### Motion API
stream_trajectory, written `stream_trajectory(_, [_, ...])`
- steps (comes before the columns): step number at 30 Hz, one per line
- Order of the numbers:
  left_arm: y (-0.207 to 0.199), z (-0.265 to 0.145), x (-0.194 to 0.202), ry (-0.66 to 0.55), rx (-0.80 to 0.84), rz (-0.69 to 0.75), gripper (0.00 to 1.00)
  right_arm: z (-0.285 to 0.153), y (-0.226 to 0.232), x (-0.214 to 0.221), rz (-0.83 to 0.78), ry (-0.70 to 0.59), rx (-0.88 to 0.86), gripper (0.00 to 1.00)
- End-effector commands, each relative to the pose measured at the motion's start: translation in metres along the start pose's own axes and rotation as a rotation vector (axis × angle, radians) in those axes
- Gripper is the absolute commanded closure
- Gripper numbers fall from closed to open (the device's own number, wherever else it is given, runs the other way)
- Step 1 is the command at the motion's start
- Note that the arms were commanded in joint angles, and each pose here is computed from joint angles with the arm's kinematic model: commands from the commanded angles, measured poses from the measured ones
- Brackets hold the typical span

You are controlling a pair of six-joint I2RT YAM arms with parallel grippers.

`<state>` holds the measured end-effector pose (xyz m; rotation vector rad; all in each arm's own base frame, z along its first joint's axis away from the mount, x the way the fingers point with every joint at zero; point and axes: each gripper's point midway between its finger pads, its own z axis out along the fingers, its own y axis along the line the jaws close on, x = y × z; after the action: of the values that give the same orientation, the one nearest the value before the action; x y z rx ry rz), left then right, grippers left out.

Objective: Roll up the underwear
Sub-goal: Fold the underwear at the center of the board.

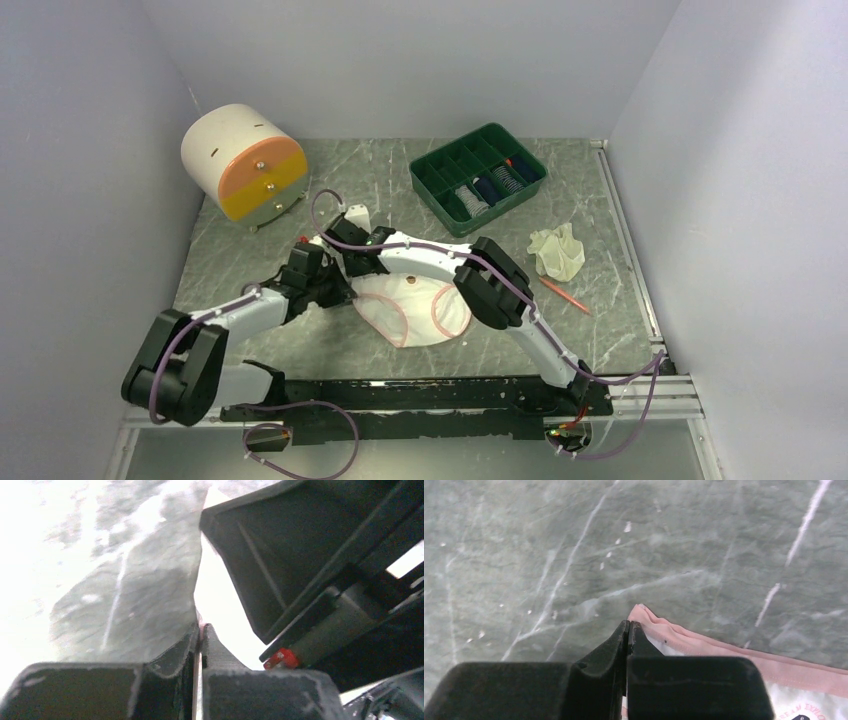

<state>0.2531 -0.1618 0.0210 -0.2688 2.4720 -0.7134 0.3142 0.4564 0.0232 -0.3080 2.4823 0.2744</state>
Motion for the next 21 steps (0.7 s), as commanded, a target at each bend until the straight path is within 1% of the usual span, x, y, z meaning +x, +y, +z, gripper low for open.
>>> stream_trajectory(1, [0.023, -0.021, -0.006, -0.01, -0.139, 0.021, 0.95, -0.018, 0.038, -0.021, 0.043, -0.015, -0.162, 0.98])
stream_trajectory(5, [0.03, -0.036, -0.013, -0.027, -0.193, 0.043, 0.95, -0.024, 0.048, -0.031, 0.09, -0.016, -0.233, 0.99])
stream_trajectory(8, [0.025, -0.044, -0.019, -0.034, -0.18, 0.064, 0.95, -0.028, 0.051, -0.038, 0.113, -0.018, -0.282, 1.0])
stream_trajectory(15, [-0.006, -0.058, -0.035, -0.044, -0.079, 0.118, 0.95, -0.045, 0.053, -0.06, 0.179, -0.037, -0.434, 1.0])
stream_trajectory(21, [-0.027, -0.053, -0.032, 0.011, 0.029, 0.155, 0.95, -0.059, 0.033, -0.075, 0.246, -0.043, -0.55, 1.0])
